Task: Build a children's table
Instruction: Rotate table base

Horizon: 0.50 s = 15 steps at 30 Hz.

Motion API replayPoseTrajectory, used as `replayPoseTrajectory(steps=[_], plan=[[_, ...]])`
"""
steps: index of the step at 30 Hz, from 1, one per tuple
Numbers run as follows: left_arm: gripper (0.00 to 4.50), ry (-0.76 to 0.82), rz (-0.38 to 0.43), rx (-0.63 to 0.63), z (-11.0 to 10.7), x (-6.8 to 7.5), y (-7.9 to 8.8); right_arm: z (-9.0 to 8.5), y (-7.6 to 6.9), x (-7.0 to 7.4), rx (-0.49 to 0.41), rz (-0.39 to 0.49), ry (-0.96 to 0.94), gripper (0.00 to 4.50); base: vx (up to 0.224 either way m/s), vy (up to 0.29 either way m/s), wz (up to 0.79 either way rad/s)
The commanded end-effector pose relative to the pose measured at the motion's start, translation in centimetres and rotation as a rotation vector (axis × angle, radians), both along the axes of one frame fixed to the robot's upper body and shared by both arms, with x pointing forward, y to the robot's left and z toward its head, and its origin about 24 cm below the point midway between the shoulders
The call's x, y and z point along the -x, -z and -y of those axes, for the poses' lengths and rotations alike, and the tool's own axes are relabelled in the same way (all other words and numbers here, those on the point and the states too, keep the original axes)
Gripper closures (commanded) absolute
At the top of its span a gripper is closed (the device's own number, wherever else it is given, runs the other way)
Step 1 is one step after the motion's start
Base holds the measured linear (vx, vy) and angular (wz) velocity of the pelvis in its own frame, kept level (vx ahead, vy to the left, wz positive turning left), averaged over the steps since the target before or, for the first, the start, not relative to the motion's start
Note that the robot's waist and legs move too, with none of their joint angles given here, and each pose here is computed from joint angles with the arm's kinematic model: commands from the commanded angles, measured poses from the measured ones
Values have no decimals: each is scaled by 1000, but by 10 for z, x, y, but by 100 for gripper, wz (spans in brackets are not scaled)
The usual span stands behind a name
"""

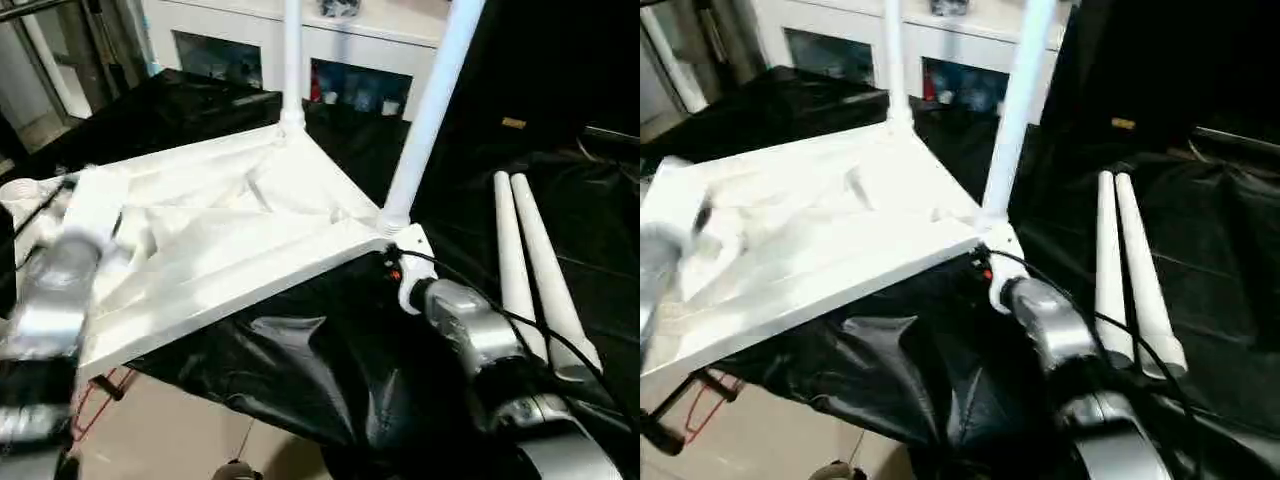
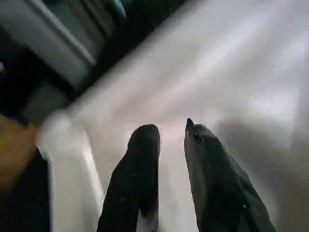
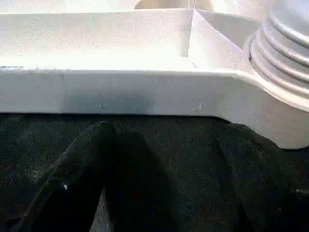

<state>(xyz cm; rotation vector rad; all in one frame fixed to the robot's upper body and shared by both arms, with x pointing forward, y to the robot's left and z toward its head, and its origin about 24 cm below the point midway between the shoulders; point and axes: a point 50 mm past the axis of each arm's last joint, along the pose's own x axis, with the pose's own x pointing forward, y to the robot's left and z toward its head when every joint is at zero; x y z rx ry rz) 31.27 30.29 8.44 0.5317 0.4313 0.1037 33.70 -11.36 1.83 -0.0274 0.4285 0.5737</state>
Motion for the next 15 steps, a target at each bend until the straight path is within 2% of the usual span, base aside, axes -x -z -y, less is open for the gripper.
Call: replayPoseTrajectory(steps=[1,2,3,4,5,6,9,10,11,12,13,14,15], plan=[[381,41,-67,42,6,1,8,-2,1,-2,7,-8,9,65,0,0,0],[391,84,-157,74,10,5,20,-7,0,-4,3,-11,8,65,0,0,0],[391,100,-188,79,11,7,24,-8,0,-5,2,-12,8,65,0,0,0],[418,101,-192,79,12,7,25,-9,0,-5,2,-12,8,83,0,0,0],[424,144,-259,86,15,11,32,-13,-1,-8,-3,-14,9,94,0,0,0],[424,163,-283,87,16,12,33,-15,-1,-9,-6,-15,10,94,0,0,0],[441,202,-316,102,20,13,34,-16,-3,-11,-12,-15,14,114,0,0,0],[450,324,-377,156,32,15,33,-19,-5,-13,-22,-12,21,135,0,0,0],[450,412,-388,171,40,16,30,-19,-5,-14,-24,-11,23,139,0,0,0],[450,417,-389,173,40,16,30,-19,-5,-14,-24,-11,23,141,0,0,0],[450,527,-418,226,53,18,27,-19,-6,-15,-27,-9,22,141,0,0,0],[450,527,-418,226,53,18,27,-19,-6,-15,-27,-9,22,158,0,0,0],[450,595,-430,237,60,20,26,-20,-6,-15,-28,-8,20,173,0,0,0]])
